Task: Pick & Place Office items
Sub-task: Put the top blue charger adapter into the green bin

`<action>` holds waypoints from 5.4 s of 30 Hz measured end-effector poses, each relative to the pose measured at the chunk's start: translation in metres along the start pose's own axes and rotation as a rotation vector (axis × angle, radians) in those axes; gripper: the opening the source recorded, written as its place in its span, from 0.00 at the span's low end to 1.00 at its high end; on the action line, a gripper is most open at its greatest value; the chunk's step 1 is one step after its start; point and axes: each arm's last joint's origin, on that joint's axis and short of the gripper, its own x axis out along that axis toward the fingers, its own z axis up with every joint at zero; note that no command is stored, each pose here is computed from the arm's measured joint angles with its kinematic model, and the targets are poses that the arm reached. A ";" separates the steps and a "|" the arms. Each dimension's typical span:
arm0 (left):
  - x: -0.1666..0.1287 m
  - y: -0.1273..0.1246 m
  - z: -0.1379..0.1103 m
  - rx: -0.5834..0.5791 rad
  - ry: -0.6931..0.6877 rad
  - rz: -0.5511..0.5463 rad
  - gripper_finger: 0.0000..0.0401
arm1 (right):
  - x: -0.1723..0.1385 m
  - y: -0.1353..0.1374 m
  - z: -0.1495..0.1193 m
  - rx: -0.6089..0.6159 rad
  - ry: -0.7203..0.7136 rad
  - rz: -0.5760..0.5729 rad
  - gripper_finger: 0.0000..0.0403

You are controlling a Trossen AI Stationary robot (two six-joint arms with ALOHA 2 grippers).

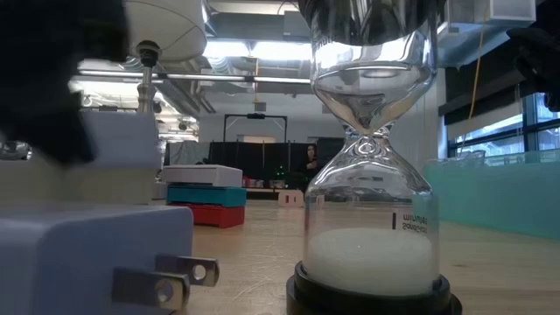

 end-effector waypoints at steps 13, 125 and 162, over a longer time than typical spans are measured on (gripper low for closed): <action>-0.016 -0.044 0.094 -0.077 -0.274 -0.053 0.31 | 0.000 -0.001 0.000 -0.066 -0.015 -0.027 0.99; -0.045 -0.027 0.260 -0.115 -0.923 -0.515 0.32 | 0.162 -0.025 0.164 0.225 -0.366 -0.182 0.99; -0.042 -0.027 0.259 -0.122 -0.844 -0.587 0.47 | 0.143 -0.019 0.171 0.062 -0.300 -0.184 0.30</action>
